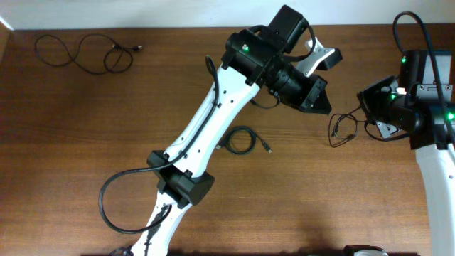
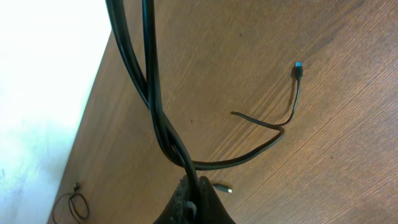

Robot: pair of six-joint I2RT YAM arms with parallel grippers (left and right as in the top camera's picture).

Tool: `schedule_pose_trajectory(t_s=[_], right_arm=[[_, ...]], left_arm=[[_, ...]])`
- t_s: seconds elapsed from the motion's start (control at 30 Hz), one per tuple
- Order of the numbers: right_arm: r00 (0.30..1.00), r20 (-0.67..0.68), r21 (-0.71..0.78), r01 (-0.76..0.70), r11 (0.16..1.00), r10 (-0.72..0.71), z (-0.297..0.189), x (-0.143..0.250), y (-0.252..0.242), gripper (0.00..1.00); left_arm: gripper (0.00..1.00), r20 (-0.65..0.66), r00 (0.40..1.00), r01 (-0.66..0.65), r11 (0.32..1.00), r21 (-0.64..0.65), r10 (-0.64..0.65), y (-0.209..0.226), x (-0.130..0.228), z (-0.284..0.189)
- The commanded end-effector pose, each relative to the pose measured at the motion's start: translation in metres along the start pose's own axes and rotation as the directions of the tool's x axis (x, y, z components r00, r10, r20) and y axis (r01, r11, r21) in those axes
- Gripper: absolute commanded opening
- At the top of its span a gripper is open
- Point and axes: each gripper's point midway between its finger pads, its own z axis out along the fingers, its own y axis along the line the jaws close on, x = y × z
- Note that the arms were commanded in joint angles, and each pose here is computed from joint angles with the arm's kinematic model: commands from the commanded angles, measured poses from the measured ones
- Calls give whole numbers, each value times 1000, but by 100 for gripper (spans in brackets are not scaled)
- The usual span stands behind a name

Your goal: Untangle cables

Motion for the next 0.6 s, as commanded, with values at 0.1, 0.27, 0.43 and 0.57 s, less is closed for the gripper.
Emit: schedule_pose_trajectory(t_s=[0.1, 0.27, 0.43, 0.57], right_arm=[[999, 28, 4, 27, 1000, -27, -4, -5, -2, 4], [1000, 30, 0, -5, 1000, 5, -4, -6, -1, 4], [999, 30, -1, -34, 999, 34, -4, -6, -1, 4], [997, 26, 0, -77, 997, 77, -3, -5, -1, 4]], left_arm=[[4, 23, 999, -46, 999, 21, 46, -9, -4, -8], [11, 6, 999, -49, 998, 24, 49, -15, 1, -2], [18, -21, 1000, -16, 988, -151, 13, 3, 9, 10], [22, -40, 998, -52, 984, -171, 46, -6, 14, 25]])
